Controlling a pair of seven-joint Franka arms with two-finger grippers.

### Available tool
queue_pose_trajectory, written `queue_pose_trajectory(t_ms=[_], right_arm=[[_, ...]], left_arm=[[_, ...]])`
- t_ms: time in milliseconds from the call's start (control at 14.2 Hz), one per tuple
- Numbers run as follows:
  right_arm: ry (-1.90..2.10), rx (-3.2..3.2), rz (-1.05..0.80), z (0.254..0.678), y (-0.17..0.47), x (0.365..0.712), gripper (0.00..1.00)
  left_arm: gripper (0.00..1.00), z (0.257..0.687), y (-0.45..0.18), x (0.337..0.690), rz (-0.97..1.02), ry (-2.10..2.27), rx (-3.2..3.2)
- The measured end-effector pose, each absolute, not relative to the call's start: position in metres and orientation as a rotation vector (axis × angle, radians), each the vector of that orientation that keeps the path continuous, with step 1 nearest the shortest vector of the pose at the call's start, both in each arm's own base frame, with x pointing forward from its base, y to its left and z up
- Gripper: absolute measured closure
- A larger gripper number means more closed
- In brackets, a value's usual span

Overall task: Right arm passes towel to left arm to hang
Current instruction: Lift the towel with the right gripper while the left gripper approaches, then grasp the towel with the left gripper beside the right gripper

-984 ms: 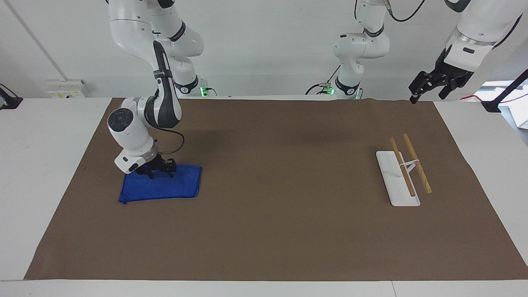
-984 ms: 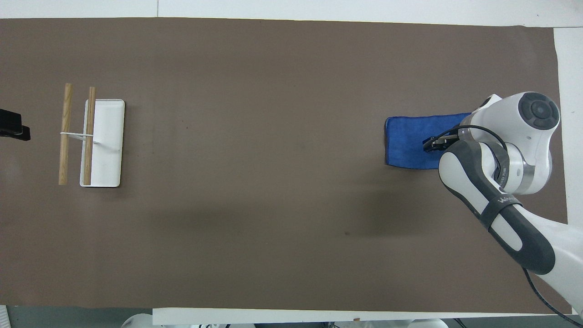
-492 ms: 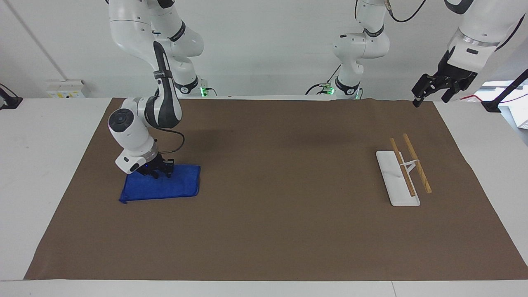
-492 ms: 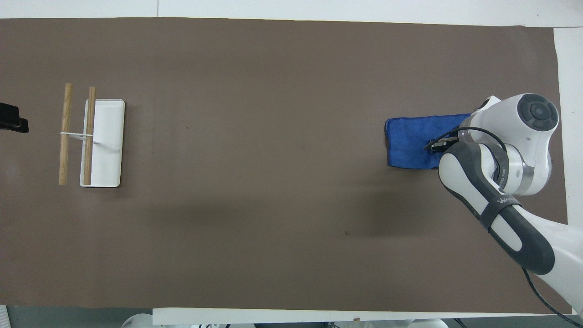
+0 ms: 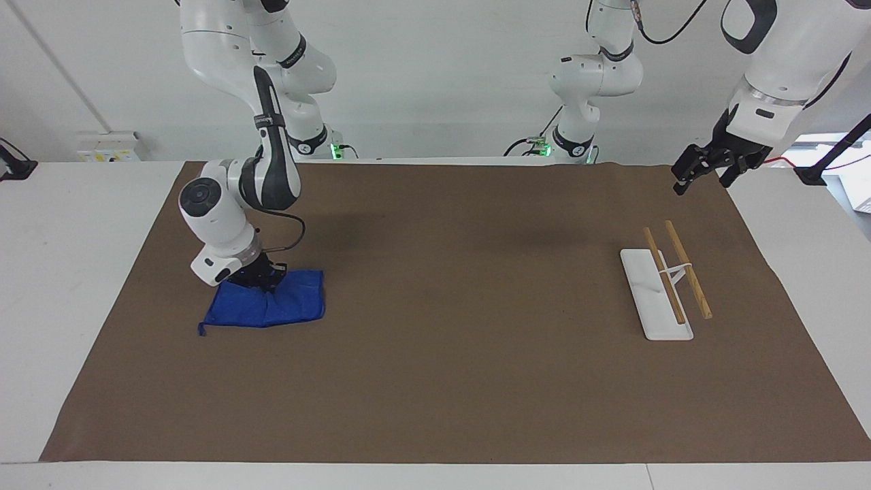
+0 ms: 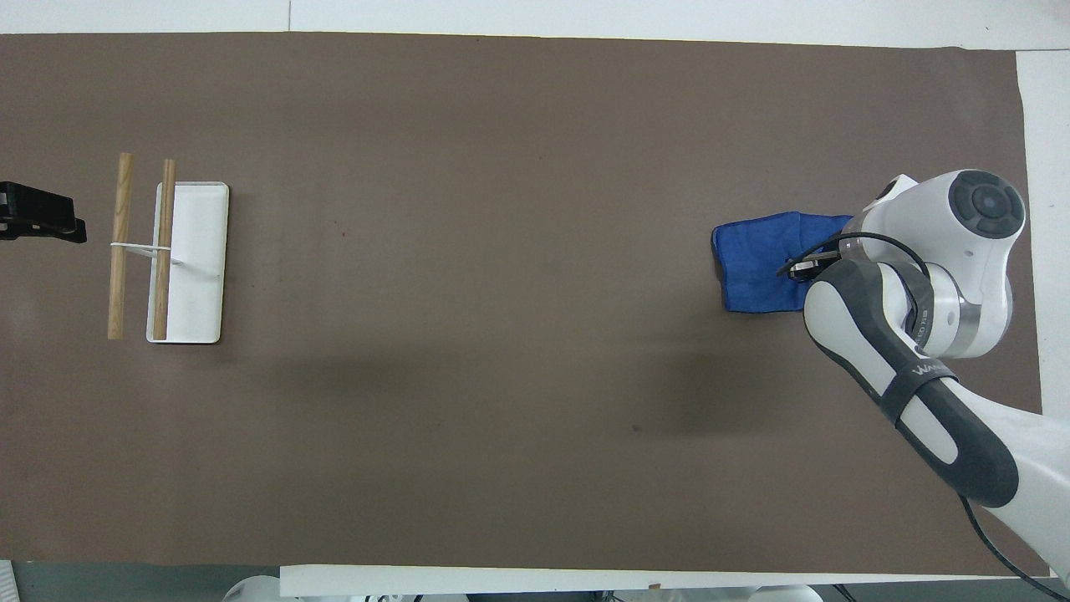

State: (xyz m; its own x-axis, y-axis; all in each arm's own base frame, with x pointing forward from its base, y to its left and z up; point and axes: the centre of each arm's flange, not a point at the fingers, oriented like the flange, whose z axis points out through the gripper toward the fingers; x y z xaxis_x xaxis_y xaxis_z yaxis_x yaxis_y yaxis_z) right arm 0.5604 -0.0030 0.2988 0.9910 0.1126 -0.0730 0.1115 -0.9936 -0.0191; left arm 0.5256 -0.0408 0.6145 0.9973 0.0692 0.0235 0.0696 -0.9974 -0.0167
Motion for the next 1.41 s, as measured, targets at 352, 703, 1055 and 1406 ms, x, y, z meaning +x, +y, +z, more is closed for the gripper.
queue_pose_trajectory(t_ms=[352, 703, 1055, 1406], right_arm=[[-0.141, -3.007, 0.173, 0.392, 0.065, 0.595, 0.92], [0.331, -2.692, 0.244, 0.473, 0.182, 0.596, 0.92], [0.813, -2.351, 0.482, 0.48, 0.277, 0.575, 0.92], [1.118, -2.116, 0.57, 0.485, 0.352, 0.553, 0.92]], left_arm=[[0.0, 0.597, -0.044, 0.532, -0.074, -0.149, -3.125], [0.0, 0.581, -0.09, 0.538, -0.124, -0.562, -3.105], [0.0, 0.555, -0.196, 0.528, -0.136, -1.151, -2.984], [0.0, 0.509, -0.287, 0.496, -0.063, -1.458, -2.828]])
